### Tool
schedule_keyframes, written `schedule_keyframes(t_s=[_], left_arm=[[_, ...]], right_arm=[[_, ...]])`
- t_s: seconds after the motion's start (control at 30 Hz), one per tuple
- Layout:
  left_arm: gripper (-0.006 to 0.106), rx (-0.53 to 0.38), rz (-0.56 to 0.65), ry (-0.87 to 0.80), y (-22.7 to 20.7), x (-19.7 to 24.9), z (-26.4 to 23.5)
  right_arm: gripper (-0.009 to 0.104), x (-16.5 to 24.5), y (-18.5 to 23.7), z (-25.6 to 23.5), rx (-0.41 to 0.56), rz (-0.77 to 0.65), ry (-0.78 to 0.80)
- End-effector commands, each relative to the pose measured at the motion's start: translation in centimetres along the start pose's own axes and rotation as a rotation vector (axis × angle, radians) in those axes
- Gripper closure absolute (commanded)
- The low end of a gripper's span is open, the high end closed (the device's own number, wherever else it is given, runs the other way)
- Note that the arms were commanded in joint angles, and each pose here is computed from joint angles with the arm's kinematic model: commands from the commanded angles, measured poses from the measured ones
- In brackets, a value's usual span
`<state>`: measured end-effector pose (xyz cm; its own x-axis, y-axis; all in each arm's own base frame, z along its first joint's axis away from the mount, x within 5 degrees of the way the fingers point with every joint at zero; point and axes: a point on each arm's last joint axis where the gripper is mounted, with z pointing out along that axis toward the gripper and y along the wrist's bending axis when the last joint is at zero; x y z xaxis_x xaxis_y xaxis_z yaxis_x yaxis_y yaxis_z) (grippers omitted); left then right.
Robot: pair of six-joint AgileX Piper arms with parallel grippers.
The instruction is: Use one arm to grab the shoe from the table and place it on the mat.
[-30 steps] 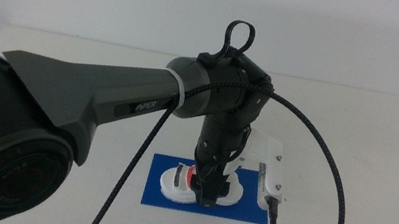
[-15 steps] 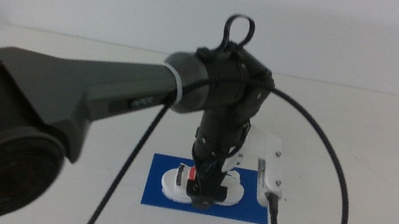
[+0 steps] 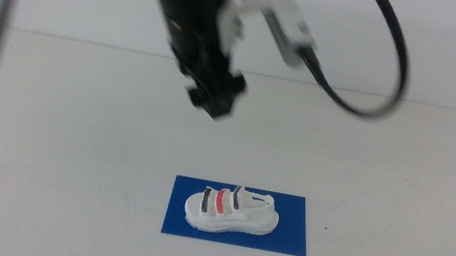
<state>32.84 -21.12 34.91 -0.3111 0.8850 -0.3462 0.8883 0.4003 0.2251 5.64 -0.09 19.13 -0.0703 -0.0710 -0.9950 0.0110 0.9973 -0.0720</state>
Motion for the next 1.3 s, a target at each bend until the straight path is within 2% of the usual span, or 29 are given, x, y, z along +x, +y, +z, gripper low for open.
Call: schedule_keyframes(t_s=[0.0, 0.2, 0.3, 0.4, 0.6, 0.8, 0.87, 1.0, 1.27], left_arm=[[0.007, -0.004, -0.069, -0.03, 0.2, 2.0, -4.9], [0.007, 0.013, -0.216, -0.044, 0.2, 7.6, -7.8], [0.007, -0.01, -0.274, -0.039, -0.6, 10.5, -8.6], [0.007, -0.122, -0.349, -0.13, -1.8, 13.3, -10.5], [0.007, -0.437, -0.483, -0.453, -5.2, 18.3, -13.5], [0.007, -0.782, -0.57, -0.687, -10.0, 23.7, -12.9], [0.007, -0.871, -0.6, -0.772, -11.7, 25.2, -12.4], [0.007, -0.946, -0.667, -0.897, -14.0, 27.4, -9.8], [0.007, -0.963, -0.705, -0.95, -17.1, 30.1, -5.6]], right_arm=[[0.001, -1.4, -0.1, -0.3, 0.008, -0.013, -0.113], [0.001, -1.4, -0.1, -0.3, 0.008, -0.013, -0.113], [0.001, -1.4, -0.1, -0.3, 0.008, -0.013, -0.113], [0.001, -1.4, -0.1, -0.3, 0.008, -0.013, -0.113], [0.001, -1.4, -0.1, -0.3, 0.008, -0.013, -0.113], [0.001, -1.4, -0.1, -0.3, 0.008, -0.013, -0.113], [0.001, -1.4, -0.1, -0.3, 0.008, -0.013, -0.113], [0.001, -1.4, -0.1, -0.3, 0.008, -0.013, -0.113], [0.001, -1.4, -0.1, -0.3, 0.008, -0.013, -0.113]])
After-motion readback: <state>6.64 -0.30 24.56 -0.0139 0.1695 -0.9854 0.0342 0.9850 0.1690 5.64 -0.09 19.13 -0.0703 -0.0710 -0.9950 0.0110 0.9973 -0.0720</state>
